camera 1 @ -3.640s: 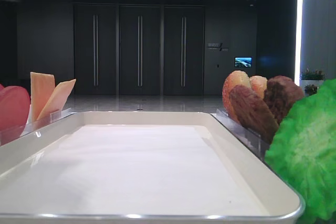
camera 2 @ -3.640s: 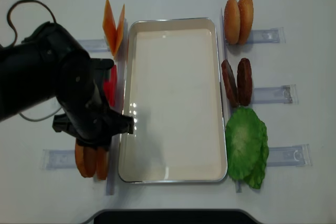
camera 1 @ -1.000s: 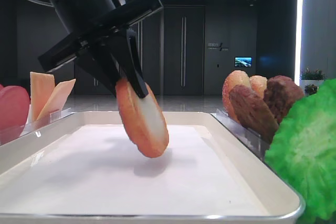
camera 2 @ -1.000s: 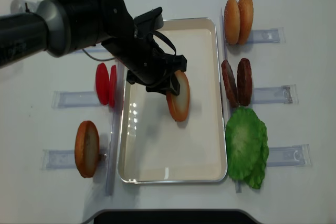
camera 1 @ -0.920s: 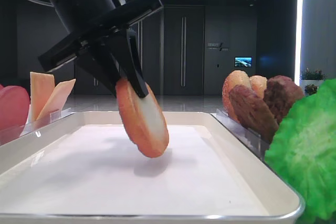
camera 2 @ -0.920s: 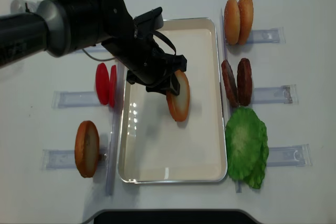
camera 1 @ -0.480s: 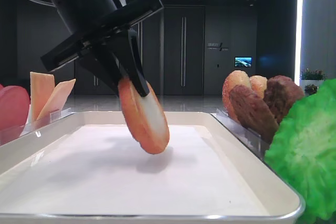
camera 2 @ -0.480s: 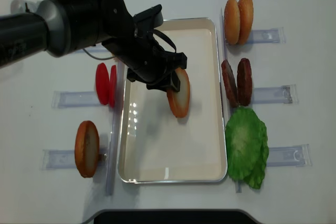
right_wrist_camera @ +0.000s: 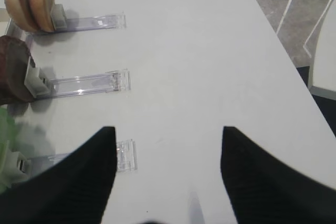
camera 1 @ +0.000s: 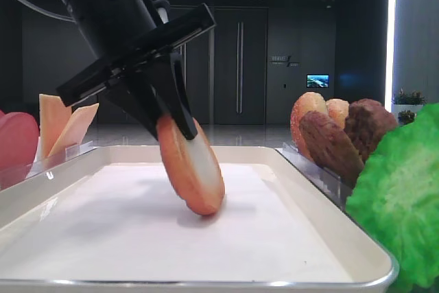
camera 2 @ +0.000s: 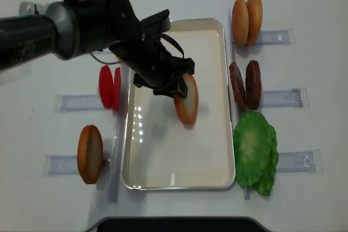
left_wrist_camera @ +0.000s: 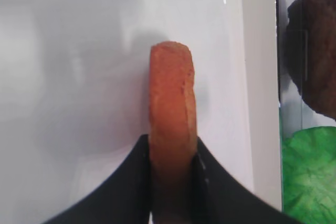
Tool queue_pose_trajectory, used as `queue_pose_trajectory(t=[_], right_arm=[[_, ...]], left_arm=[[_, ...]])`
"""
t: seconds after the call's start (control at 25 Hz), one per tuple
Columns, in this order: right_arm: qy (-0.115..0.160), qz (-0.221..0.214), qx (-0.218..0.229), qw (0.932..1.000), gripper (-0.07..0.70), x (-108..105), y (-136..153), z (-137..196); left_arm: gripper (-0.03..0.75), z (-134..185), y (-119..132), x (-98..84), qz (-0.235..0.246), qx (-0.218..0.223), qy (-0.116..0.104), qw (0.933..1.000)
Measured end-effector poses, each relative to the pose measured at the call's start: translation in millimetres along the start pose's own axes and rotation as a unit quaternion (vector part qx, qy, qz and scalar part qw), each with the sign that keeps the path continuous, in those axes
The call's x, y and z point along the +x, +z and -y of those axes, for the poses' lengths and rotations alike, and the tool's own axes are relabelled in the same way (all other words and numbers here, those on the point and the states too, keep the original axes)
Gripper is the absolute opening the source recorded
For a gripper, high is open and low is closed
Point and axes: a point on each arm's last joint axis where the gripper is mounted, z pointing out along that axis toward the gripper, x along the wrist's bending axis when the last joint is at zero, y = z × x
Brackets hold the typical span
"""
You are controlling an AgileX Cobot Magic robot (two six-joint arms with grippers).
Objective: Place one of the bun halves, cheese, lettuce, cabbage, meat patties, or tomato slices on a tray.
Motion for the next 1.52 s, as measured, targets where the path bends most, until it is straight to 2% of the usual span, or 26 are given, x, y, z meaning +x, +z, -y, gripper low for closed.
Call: queue_pose_trajectory(t=[0.24,0.32,0.48,0.64,0.8,0.88,1.04,1.2,1.36,1.52], right_arm=[[0.000,0.000,0.000,1.0000,0.416,0,0,0],[0.000,0.000,0.000,1.0000,0.416,0,0,0],[0.000,0.000,0.000,1.0000,0.416,0,0,0],[0.000,0.000,0.000,1.0000,0.416,0,0,0],[0.000,0.000,0.000,1.0000,0.416,0,0,0],[0.000,0.000,0.000,1.0000,0.416,0,0,0],[0.000,0.000,0.000,1.0000,0.416,0,0,0],[0.000,0.000,0.000,1.0000,0.416,0,0,0],[0.000,0.000,0.000,1.0000,0.416,0,0,0],[0.000,0.000,0.000,1.0000,0.416,0,0,0]], left_arm=[[0.135,0,0,-0.1,0.001,0.000,-0.001,1.0000],[0.167,0,0,-0.1,0.001,0.001,-0.001,1.0000],[0.337,3,1,1.1,-0.004,0.016,0.004,0.9999],[0.471,6,1,3.4,-0.017,0.033,-0.004,0.9993],[0.622,11,-1,10.4,-0.056,0.063,-0.003,0.9964],[0.660,13,-6,12.5,-0.075,0.073,-0.001,0.9945],[0.680,13,-35,3.4,-0.072,0.042,-0.003,0.9965],[0.682,8,-75,-8.4,-0.085,0.003,0.000,0.9963],[0.682,5,-105,-16.0,-0.107,-0.010,0.008,0.9941],[0.682,2,-125,-23.2,-0.114,-0.018,0.006,0.9933]])
